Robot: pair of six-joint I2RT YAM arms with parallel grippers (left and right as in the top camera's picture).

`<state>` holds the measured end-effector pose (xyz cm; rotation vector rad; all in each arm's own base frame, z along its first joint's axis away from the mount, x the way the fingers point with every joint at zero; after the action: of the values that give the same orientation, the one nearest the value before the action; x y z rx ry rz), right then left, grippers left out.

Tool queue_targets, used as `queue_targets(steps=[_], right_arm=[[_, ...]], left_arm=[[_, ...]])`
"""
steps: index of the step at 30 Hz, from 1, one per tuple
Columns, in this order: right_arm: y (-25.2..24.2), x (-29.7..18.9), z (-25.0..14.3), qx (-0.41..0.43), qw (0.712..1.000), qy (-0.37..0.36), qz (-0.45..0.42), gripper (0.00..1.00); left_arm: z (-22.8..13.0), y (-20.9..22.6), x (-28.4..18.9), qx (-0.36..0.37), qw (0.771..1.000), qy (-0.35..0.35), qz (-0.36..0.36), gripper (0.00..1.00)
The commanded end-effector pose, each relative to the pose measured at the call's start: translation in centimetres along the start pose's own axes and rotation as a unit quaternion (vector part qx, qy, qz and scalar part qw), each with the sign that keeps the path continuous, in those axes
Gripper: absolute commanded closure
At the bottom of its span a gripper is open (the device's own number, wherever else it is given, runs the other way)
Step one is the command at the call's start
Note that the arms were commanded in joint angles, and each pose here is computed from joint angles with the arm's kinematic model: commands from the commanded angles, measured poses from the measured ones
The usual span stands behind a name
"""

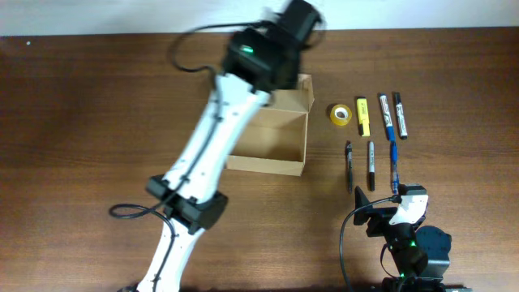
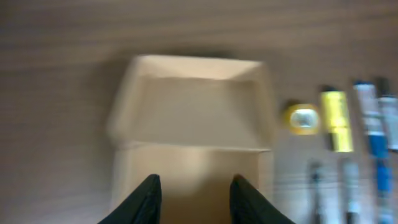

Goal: Pack container
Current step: 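Lift the left arm away from the box to a raised pose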

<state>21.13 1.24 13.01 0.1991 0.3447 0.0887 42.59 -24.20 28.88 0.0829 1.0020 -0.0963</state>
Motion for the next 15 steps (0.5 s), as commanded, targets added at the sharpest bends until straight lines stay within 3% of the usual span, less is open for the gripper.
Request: queue_targets(steps=[1,9,15], right_arm=[[0.0,0.1,-0.2,0.001,1.0,-0.001,-0.002,0.01],[0.0,0.1,-0.2,0.001,1.0,-0.001,-0.002,0.01],[0.0,0.1,-0.2,0.001,1.0,-0.001,-0.002,0.01]], left_arm=[[2.0,6.4,-1.2,-0.008,0.999,-0.021,0.036,0.6],[3.5,16.7,-3.0,-0.088,0.996,-0.027,-0.001,0.59],[3.5,24.4,-7.1,-0.108,0.99,-0.069,0.053,0.59]])
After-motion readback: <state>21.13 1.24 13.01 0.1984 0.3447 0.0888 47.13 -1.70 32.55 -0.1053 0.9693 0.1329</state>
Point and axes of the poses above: each gripper's point midway between its finger pads, its own x axis out along the fingers, its own y axis along the line the jaws close on, z = x × y, the point moved 2 cm from there along -x, back along the fingers, and after that the axes turned 4 degrees about x, right-handed, at the moved point
